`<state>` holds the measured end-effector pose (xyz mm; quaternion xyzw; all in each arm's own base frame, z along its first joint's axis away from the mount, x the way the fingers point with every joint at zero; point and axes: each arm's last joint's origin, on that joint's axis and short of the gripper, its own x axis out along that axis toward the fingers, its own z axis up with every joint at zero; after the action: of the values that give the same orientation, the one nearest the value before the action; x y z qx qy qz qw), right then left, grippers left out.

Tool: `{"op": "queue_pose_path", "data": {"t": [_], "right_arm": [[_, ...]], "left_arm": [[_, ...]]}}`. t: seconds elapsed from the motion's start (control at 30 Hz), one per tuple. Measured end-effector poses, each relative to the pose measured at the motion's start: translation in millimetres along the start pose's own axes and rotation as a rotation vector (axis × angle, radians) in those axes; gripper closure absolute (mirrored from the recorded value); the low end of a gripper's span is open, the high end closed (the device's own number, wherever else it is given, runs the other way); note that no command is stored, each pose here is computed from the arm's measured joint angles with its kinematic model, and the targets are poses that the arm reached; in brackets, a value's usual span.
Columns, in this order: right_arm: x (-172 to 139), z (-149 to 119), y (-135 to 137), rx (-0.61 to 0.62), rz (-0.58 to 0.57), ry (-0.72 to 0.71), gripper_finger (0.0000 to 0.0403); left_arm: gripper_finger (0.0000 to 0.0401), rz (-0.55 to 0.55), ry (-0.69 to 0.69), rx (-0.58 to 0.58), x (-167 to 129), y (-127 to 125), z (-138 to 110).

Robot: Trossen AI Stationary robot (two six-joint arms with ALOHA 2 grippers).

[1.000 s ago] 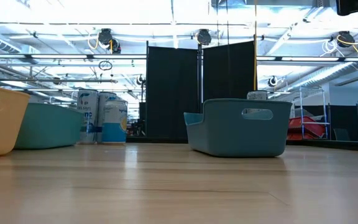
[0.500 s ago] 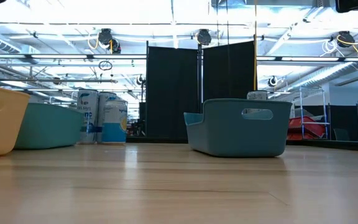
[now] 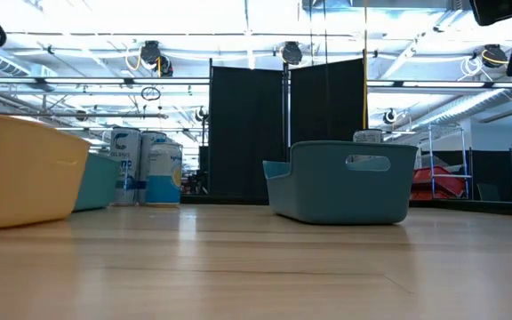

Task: Sort soda cans
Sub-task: Move the yellow bin to the left side of the blue bin

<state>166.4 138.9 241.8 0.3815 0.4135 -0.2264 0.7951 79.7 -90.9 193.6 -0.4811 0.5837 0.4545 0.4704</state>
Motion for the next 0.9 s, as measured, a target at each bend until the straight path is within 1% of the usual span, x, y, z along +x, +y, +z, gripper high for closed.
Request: {"op": "queue_pose_path", "data": {"t": [0.1, 0.2, 0.3, 0.43, 0.47, 0.63, 0.9], "right_arm": [[0.8, 1.9, 0.5, 0.021, 0.002, -0.008, 0.0282], [1.5, 4.0, 0.7, 0.039, 0.002, -0.033, 0.0282], [1.6, 5.3, 2.8, 0.051, 0.022, -0.065, 0.0282], [1.5, 5.8, 3.3, 0.054, 0.028, -0.080, 0.0282], [1.5, 5.8, 3.4, 0.054, 0.028, -0.081, 0.0282], [1.5, 5.8, 3.8, 0.056, 0.032, -0.081, 0.0282], [1.5, 5.8, 3.7, 0.048, 0.031, -0.081, 0.0282]], "left_arm": [[0.0203, -0.002, 0.002, 0.003, -0.1, -0.1, 0.0], [0.0242, -0.005, 0.004, 0.006, 0.0, -0.5, -0.4], [0.0295, -0.007, 0.005, 0.026, 0.0, -0.7, -0.5], [0.0378, -0.008, 0.005, 0.031, -0.1, -0.8, -0.6], [0.0387, -0.011, 0.008, 0.036, -0.3, -1.0, -0.8], [0.0388, -0.034, 0.026, 0.053, -4.6, -3.3, -3.6], [0.0394, -0.075, 0.010, 0.037, -30.2, -4.5, -8.6]]}}
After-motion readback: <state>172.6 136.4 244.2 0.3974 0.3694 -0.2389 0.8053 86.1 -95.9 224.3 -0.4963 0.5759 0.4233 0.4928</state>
